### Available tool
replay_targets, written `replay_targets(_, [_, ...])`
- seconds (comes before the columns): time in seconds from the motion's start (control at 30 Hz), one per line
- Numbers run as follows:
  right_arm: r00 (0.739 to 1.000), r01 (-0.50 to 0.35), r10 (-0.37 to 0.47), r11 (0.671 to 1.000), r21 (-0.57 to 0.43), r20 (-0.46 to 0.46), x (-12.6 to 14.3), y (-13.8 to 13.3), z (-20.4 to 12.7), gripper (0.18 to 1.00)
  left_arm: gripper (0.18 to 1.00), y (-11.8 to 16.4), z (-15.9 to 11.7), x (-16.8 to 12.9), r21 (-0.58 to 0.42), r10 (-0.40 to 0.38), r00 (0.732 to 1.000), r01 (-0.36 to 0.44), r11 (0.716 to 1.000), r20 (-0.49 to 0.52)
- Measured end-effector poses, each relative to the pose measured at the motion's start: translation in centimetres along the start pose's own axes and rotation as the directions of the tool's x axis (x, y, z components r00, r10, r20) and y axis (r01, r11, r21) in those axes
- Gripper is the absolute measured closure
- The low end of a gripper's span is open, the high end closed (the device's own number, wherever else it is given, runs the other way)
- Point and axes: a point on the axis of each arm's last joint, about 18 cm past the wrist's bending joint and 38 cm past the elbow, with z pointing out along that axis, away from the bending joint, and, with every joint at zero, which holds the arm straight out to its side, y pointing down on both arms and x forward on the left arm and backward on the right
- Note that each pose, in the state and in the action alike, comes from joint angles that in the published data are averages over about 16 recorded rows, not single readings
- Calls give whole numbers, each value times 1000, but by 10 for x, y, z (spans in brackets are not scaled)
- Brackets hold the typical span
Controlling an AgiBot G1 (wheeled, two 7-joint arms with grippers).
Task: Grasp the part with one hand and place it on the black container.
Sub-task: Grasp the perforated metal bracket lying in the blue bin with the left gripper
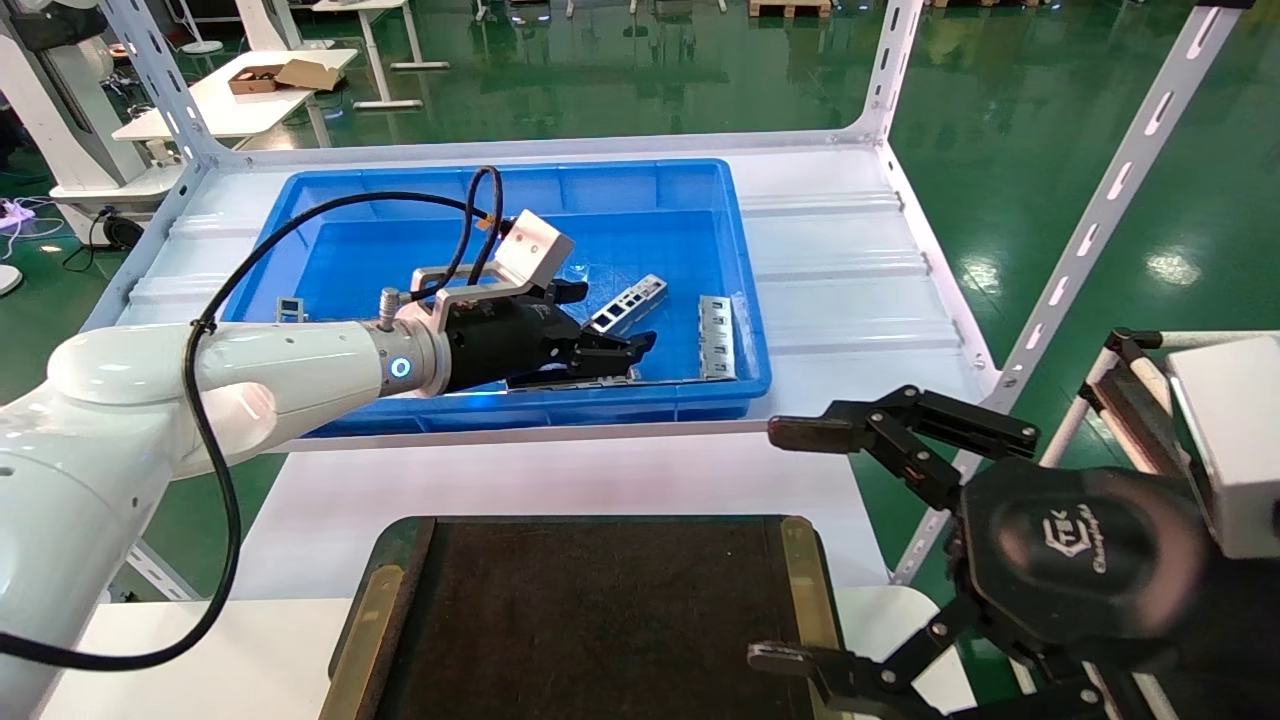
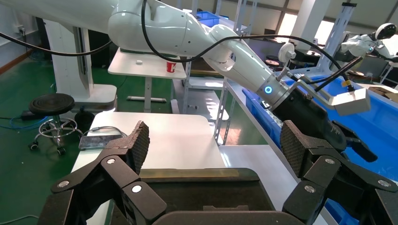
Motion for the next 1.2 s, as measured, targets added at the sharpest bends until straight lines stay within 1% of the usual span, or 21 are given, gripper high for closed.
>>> replay_targets(0.23, [1000,0,0,1000,0,0,0,0,0,183,195,6,4,1,-24,-8,1000,8,1000,13])
replay_targets(0.37, [1000,0,0,1000,0,0,0,0,0,200,210,9,5,1,-34,-12,1000,13,999,19])
replay_targets(0.57, [1000,0,0,1000,0,0,0,0,0,245,260,13,6,1,-45,-22,999,23,999,26])
replay_targets(0.63, [1000,0,0,1000,0,0,0,0,0,262,292,14,6,1,-48,-28,999,29,998,28])
replay_targets(0.77, [1000,0,0,1000,0,0,0,0,0,327,348,16,6,1,-52,-39,999,40,998,31])
replay_targets(0.83, [1000,0,0,1000,0,0,0,0,0,353,392,17,7,1,-53,-44,999,46,998,32])
replay_targets(0.97, [1000,0,0,1000,0,0,0,0,0,442,468,18,7,2,-56,-53,998,55,997,34])
replay_targets(1.03, [1000,0,0,1000,0,0,0,0,0,477,522,19,8,2,-58,-55,998,57,997,34])
replay_targets(1.2, [1000,0,0,1000,0,0,0,0,0,603,638,20,8,3,-60,-56,998,58,997,33])
